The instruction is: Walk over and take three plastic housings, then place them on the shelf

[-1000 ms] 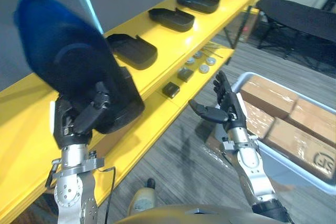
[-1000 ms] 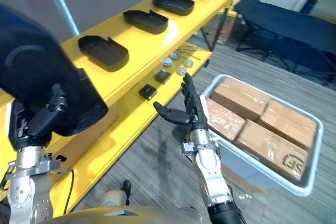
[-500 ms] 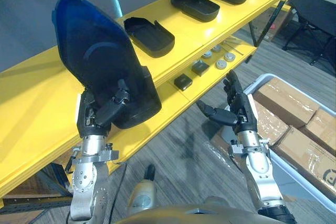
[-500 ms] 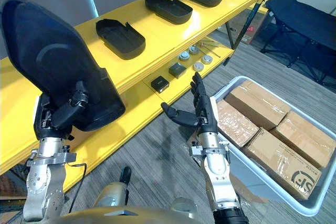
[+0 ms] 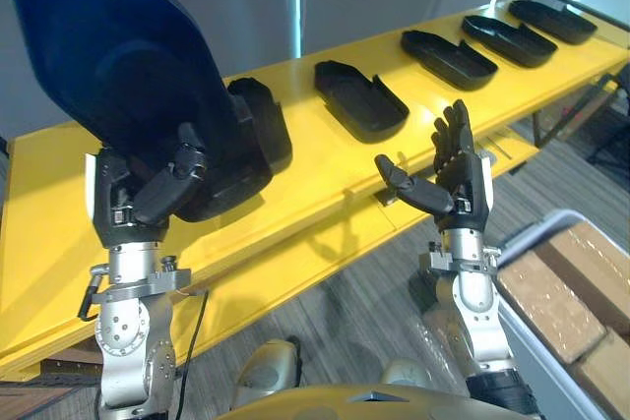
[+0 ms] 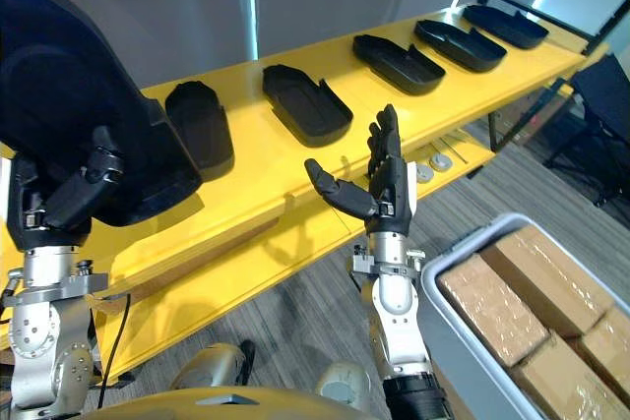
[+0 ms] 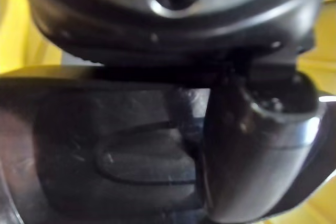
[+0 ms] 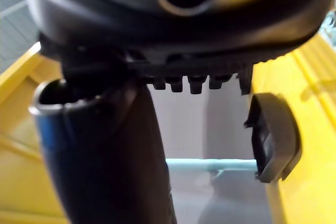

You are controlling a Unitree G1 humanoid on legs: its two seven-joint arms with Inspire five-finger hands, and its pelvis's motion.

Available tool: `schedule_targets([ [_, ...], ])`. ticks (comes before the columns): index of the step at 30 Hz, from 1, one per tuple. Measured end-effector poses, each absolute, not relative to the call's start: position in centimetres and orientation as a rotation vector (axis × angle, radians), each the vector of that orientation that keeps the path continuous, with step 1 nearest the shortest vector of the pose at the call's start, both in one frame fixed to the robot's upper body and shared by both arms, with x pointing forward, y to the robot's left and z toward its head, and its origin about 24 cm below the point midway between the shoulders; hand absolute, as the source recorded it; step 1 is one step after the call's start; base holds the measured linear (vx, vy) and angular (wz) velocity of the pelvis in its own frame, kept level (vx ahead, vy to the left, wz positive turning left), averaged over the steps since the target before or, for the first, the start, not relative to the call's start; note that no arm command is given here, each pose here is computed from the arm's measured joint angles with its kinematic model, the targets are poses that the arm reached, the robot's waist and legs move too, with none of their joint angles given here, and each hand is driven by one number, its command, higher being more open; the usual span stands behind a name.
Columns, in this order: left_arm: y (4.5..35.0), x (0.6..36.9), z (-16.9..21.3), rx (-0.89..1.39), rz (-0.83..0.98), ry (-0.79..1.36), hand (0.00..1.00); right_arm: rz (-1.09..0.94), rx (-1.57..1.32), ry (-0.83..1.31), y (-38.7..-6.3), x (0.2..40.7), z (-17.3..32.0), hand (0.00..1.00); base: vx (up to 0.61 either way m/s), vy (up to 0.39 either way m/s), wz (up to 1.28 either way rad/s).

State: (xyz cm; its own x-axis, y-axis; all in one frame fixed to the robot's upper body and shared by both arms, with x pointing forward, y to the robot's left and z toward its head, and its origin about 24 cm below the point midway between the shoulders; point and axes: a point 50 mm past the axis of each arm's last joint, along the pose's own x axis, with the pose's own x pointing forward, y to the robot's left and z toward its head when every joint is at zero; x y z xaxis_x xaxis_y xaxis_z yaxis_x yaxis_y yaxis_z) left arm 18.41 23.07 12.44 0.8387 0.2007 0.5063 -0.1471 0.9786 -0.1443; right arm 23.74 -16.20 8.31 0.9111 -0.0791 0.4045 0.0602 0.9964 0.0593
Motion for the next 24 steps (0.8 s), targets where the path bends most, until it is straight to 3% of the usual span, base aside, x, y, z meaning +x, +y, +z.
schedule_targets([
  [5,22.4,19.2,13.1,-0.134,0.157,-0.583,0.0,-0.011,0.012,-0.546,-16.2,24.5,10.8,1.0,0.21,-0.069,0.7],
  [12,20.9,18.8,11.4,-0.263,0.147,-0.525,0.0,0.134,-0.071,-0.739,-16.1,24.0,15.2,1.0,0.21,-0.311,0.45],
  [20,19.7,19.6,10.9,-0.273,0.061,-0.514,0.0,-0.085,-0.106,-0.669,-21.1,22.5,13.7,1.0,0.05,-0.077,0.34],
  [24,19.5,19.7,10.4,-0.268,0.055,-0.488,0.0,-0.087,-0.054,-0.653,-21.2,22.2,13.2,1.0,-0.03,0.034,0.02],
])
